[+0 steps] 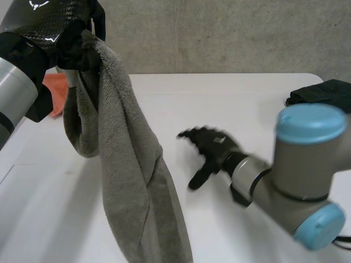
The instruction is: Fold the laundry.
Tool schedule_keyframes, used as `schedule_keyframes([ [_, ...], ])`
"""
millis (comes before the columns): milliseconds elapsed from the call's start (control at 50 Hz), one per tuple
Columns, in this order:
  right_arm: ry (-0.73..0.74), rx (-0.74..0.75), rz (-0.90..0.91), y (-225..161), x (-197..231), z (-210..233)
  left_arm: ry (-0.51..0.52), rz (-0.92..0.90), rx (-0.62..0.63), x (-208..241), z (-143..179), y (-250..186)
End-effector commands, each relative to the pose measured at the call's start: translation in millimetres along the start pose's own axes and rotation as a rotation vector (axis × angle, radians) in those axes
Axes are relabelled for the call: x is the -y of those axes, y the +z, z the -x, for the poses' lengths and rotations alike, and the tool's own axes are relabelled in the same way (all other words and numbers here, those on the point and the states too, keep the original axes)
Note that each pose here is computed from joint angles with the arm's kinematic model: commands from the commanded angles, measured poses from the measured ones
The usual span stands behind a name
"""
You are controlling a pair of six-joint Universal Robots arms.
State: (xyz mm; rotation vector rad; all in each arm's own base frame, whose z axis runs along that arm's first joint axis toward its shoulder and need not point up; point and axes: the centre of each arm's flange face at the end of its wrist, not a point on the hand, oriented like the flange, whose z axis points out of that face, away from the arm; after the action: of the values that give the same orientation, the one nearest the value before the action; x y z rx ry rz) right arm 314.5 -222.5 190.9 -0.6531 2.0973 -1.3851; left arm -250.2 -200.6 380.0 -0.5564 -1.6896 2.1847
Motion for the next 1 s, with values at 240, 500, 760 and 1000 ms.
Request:
schedule_keyframes([
  [240,0.066,0.335,0.109,76,15,-8,0.039,-0.036,-0.04,21,-12,-35],
  [500,0.06,0.378,0.027,108,-10,34,0.06,0.001,-0.028,9,-8,-34],
  [760,-0.186,-0.128,-0.866,36,207,-31,0.189,-0.295,0.205,49,45,39],
  [1000,-0.294,-0.126,-0.866,3,214,-55,0.143,-0.214,0.189,-6,45,71],
])
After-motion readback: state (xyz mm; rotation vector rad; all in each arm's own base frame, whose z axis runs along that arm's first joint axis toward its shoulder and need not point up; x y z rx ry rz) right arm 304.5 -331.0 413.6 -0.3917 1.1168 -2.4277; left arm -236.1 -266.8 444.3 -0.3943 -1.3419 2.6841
